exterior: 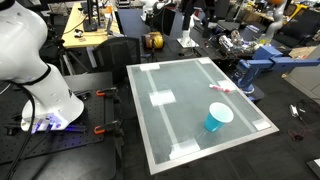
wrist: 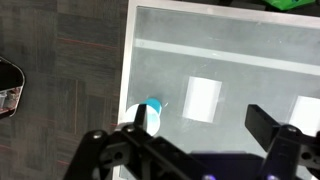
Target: Move the blue cup to the center of the table
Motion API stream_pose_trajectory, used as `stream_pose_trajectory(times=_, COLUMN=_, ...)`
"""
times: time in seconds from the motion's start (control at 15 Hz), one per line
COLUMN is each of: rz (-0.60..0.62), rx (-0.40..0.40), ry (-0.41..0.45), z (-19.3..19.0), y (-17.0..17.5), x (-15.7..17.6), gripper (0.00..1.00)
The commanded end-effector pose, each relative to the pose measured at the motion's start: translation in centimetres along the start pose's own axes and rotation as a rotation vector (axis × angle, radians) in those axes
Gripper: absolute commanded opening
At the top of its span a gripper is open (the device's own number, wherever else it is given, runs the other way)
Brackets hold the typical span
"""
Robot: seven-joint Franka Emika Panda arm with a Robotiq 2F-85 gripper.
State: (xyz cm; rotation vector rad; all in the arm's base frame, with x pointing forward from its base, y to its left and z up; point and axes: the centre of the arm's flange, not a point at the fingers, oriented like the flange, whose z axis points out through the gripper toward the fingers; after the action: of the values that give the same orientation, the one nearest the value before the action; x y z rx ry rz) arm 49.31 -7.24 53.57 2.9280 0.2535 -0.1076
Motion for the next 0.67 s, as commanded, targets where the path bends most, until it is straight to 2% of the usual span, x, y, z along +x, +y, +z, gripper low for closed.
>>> stream_pose_trajectory(times=0.0, rz=-0.068, rx=0.013, ry=0.042, z=0.7, y=2.7, x=4.1, gripper=1.00)
stream_pose_trajectory(times=0.27, rz=-0.121, rx=0.021, ry=0.065, z=2.8, y=5.0, x=7.2, gripper=1.00)
stream_pose_trajectory(times=0.6, rz=-0.144, rx=0.049, ry=0.069, z=7.4, y=6.8, x=9.8, gripper=1.00)
